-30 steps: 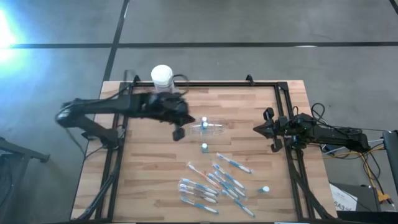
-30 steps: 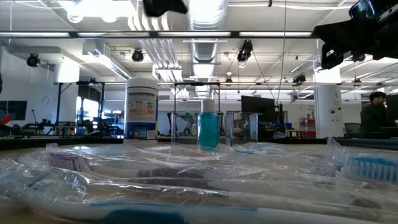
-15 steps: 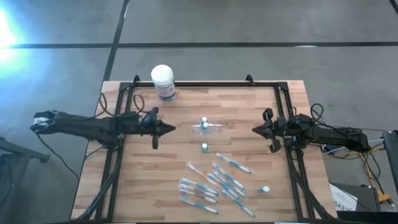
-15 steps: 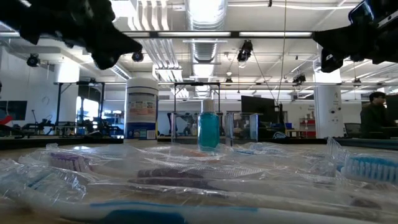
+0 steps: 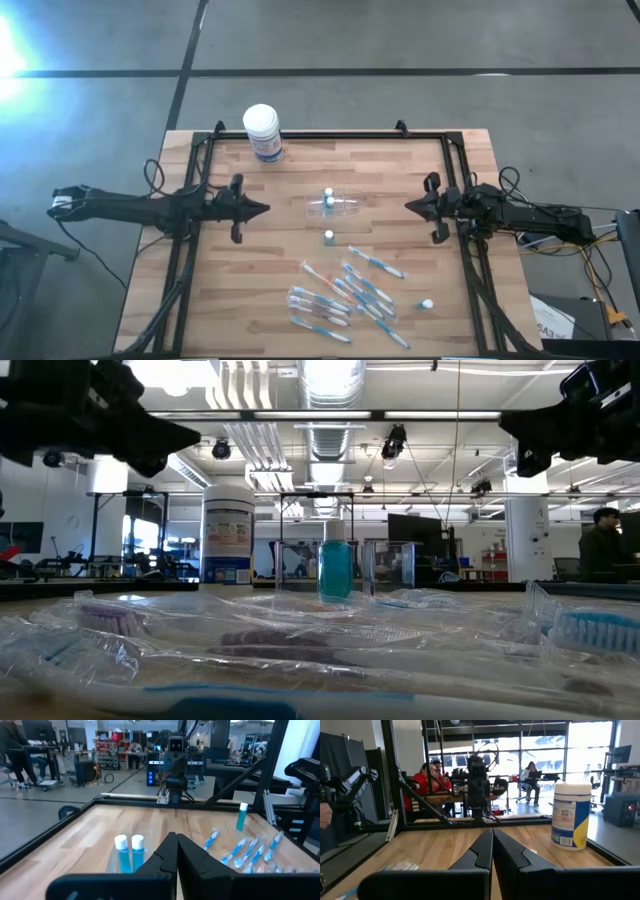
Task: Pick & Place toothbrushing station
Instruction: Put the blue mouthwash in the transparent organizer
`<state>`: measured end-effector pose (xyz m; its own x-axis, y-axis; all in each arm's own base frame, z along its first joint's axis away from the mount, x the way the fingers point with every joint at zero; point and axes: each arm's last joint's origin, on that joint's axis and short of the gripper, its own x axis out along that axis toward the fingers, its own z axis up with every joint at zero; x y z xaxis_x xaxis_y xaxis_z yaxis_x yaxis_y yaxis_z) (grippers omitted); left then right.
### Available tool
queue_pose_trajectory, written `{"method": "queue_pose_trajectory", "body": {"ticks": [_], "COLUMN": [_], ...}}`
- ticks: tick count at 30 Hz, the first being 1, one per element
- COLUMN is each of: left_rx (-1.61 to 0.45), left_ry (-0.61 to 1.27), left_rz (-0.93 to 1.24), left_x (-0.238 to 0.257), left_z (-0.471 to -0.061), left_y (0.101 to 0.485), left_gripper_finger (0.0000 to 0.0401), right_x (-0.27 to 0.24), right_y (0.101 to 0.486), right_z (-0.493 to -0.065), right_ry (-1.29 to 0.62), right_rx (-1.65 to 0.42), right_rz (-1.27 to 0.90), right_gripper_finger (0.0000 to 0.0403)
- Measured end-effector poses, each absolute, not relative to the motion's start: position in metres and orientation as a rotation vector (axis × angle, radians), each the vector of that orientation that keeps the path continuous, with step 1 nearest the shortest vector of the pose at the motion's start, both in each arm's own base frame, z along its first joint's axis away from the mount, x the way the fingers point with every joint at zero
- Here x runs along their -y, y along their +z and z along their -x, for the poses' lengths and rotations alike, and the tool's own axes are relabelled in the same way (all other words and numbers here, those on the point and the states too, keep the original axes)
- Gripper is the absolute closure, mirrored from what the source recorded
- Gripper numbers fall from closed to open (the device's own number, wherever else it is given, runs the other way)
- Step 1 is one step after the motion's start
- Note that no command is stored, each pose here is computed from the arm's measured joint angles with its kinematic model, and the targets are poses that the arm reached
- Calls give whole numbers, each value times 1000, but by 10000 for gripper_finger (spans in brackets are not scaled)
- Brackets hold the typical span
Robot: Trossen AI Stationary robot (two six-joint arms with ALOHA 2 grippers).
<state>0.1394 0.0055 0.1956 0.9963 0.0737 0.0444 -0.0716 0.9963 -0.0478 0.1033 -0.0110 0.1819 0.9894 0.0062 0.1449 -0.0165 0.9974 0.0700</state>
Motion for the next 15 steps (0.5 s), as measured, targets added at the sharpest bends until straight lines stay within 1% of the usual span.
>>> {"method": "queue_pose_trajectory", "body": {"ticks": [5, 11, 15], "left_rx": [74, 85, 81], "left_ry": [88, 120, 104], "left_rz": [49, -15, -36], "left_x": [-6, -9, -12], "left_z": [-129, -121, -116], "left_y": [184, 188, 195], "left_gripper_finger": [399, 399, 400], "right_x": [11, 11, 10], "right_y": [185, 197, 201], "right_z": [-103, -100, -99], "right_ry": [9, 9, 12], "right_rx": [181, 280, 296], "right_rz": [-17, 20, 3], "right_gripper_finger": [394, 394, 394]}}
